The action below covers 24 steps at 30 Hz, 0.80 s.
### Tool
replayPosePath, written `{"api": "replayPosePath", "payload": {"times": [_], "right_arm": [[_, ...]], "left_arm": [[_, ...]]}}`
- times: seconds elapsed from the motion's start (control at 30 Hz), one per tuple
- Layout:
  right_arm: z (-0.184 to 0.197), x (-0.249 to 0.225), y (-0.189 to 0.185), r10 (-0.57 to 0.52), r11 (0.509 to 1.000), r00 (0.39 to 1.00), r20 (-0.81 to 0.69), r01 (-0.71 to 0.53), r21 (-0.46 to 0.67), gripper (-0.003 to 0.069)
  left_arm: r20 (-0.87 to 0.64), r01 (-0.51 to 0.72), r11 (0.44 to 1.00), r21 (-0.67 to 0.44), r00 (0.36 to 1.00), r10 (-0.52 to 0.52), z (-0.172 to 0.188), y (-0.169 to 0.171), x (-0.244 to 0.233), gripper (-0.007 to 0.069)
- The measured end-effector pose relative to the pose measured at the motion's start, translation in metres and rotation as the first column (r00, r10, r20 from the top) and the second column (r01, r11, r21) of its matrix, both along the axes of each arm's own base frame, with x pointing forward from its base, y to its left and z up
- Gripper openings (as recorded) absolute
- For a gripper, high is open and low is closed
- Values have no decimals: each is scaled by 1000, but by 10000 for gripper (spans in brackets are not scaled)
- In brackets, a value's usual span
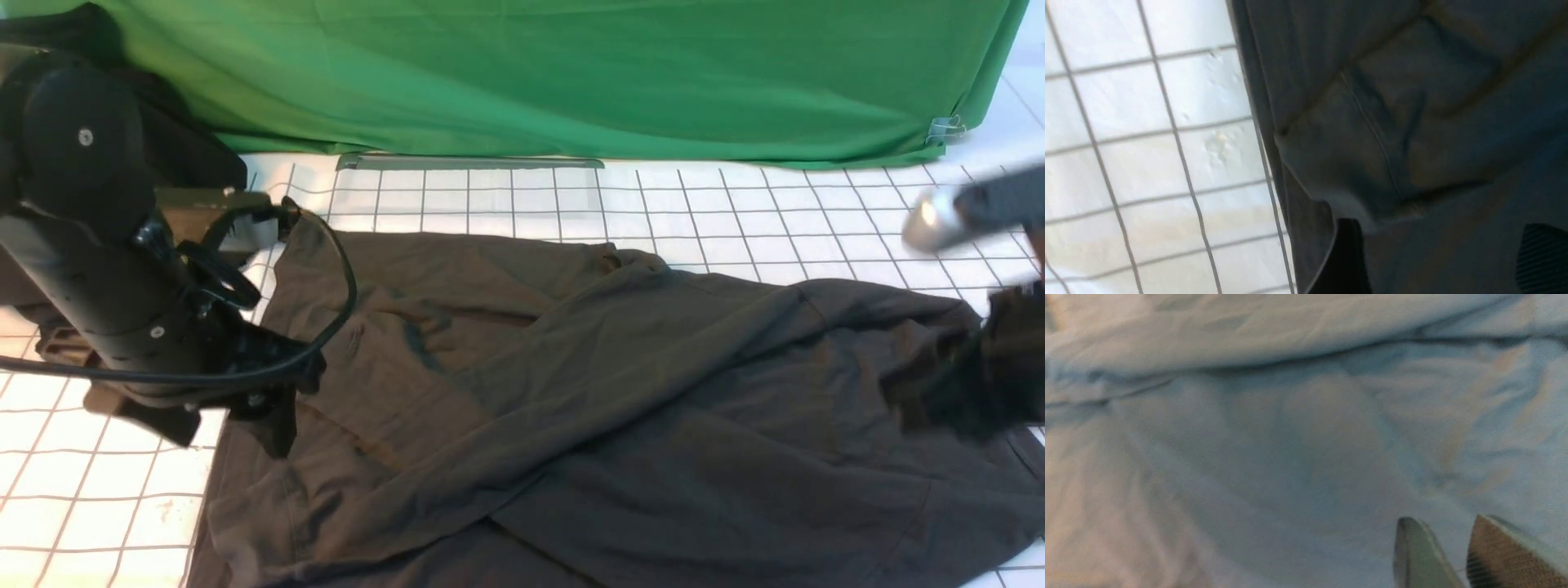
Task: Fold a long-sleeved shirt over a white checkered tablecloth.
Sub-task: 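Fold the left side of the dark shirt inward over its body with the left gripper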
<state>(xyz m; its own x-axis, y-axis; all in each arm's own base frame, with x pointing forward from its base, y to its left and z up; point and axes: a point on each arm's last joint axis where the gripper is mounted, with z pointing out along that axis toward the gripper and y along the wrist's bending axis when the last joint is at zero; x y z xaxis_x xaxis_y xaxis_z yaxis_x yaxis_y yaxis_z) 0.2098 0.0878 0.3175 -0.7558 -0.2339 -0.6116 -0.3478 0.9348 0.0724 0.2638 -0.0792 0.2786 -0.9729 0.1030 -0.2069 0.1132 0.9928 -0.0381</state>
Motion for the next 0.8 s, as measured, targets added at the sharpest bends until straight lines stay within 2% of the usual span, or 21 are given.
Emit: {"api": "replayPosePath", "payload": {"times": [0.1,0.17,0.2,0.3,0.37,0.4,0.43,0.5,0.6,0.67,0.8], "right_arm": [[9,42,-3,-18,1000,999,-30,18,-25,158],[9,56,-3,0,999,998,-64,-3,-38,148],[9,79,3,48,997,993,-104,-54,-53,148],[6,114,15,95,992,983,-156,-107,-67,195],[2,141,25,119,989,979,-166,-132,-71,264],[4,144,26,124,988,980,-157,-136,-71,279],[-2,160,32,144,984,977,-158,-158,-81,328],[-5,181,43,195,973,972,-132,-209,-99,382],[-18,203,59,248,957,960,-128,-263,-118,410],[-31,218,75,305,937,944,-127,-321,-137,416],[-65,235,106,395,894,903,-168,-420,-159,421]], "left_arm": [[63,-5,999,-40,998,8,-3,-5,10,539],[59,-6,999,-41,998,9,-8,-6,14,532],[32,-9,999,-32,999,10,-17,-7,18,512],[-21,-8,1000,-14,1000,7,-35,-9,25,471],[-63,5,1000,1,998,-5,-43,-9,26,399],[-66,7,1000,2,998,-7,-44,-9,26,391],[-80,23,1000,8,997,-22,-45,-9,26,336],[-85,29,1000,9,996,-28,-45,-9,25,220],[-93,35,999,-10,995,-36,-44,-11,23,71],[-104,41,998,-46,994,-46,-44,-14,21,20],[-131,34,996,-87,990,-46,-53,-16,16,0]]}}
